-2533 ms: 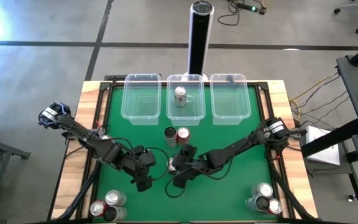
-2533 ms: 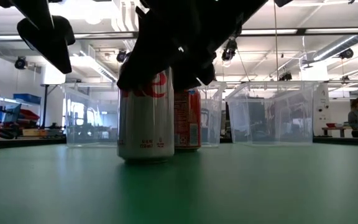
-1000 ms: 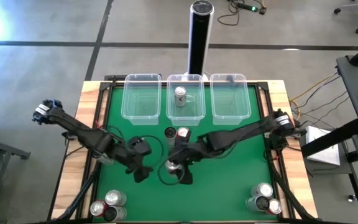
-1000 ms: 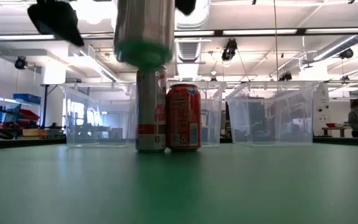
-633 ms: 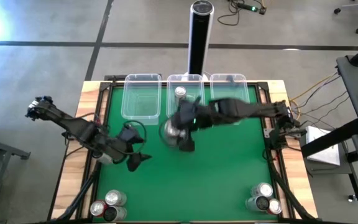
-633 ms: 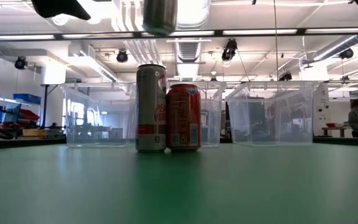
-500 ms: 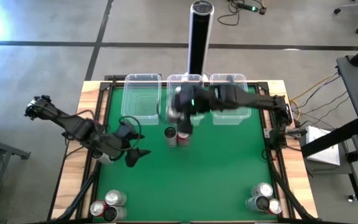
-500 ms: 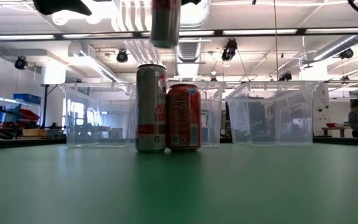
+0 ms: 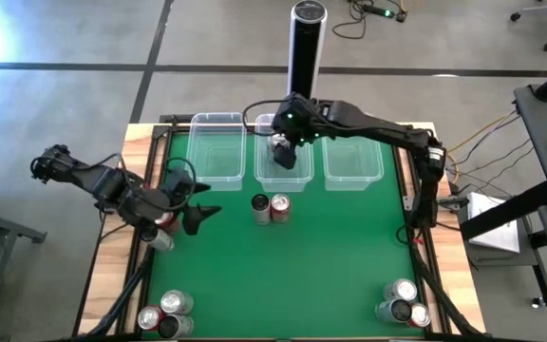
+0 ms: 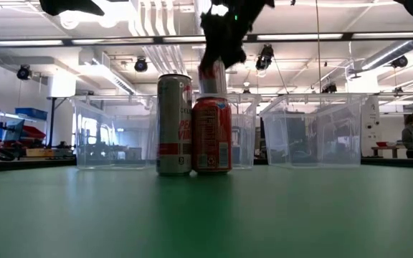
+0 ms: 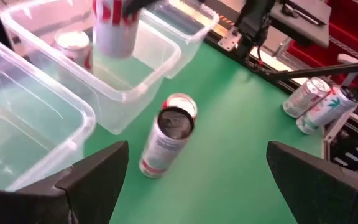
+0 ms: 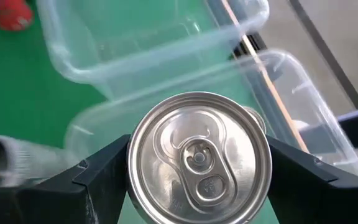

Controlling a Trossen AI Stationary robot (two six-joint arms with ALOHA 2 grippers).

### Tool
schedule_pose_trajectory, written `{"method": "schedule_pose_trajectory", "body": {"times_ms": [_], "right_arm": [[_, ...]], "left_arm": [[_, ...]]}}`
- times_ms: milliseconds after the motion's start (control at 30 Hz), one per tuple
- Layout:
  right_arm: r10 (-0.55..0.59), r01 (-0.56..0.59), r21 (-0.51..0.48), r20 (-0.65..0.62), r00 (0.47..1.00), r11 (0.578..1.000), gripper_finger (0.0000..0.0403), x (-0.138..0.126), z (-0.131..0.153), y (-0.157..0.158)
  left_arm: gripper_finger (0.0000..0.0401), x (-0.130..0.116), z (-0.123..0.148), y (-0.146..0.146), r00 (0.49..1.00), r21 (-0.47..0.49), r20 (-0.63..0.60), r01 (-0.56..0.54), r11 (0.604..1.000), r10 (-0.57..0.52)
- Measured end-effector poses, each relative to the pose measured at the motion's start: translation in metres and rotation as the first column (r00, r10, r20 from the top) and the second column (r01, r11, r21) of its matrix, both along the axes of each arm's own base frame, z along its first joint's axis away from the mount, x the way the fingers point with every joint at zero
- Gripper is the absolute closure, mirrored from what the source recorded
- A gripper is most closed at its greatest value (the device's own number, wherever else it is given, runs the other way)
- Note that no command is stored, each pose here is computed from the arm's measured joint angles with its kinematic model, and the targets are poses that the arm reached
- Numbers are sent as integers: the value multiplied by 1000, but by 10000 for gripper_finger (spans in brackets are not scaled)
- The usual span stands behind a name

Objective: Sort soda cans
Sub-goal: Put the top left silver soda can into the top middle transparent bin

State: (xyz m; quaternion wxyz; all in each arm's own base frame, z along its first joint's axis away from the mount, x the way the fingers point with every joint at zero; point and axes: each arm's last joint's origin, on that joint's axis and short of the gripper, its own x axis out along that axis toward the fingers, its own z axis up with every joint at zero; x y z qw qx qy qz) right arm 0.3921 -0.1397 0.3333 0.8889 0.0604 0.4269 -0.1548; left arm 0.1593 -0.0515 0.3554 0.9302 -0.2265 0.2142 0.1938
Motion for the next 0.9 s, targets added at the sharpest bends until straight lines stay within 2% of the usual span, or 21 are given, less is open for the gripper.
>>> {"method": "schedule_pose_trajectory", "body": {"times_ms": [133,267,467,900], "right_arm": [[-15,16,58,-11,1000,998,110,2,-34,-3],[-38,36,87,22,999,996,110,4,-57,-4],[-56,52,76,52,997,996,110,4,-76,-9],[-30,23,123,57,998,992,110,-4,-104,-17]], "left_arm": [[35,-4,8,8,999,22,8,50,999,-50],[35,-7,10,13,996,59,-3,86,995,-86],[35,-10,13,22,998,102,-3,70,992,-70],[35,-16,16,24,997,92,17,70,993,-72]]}}
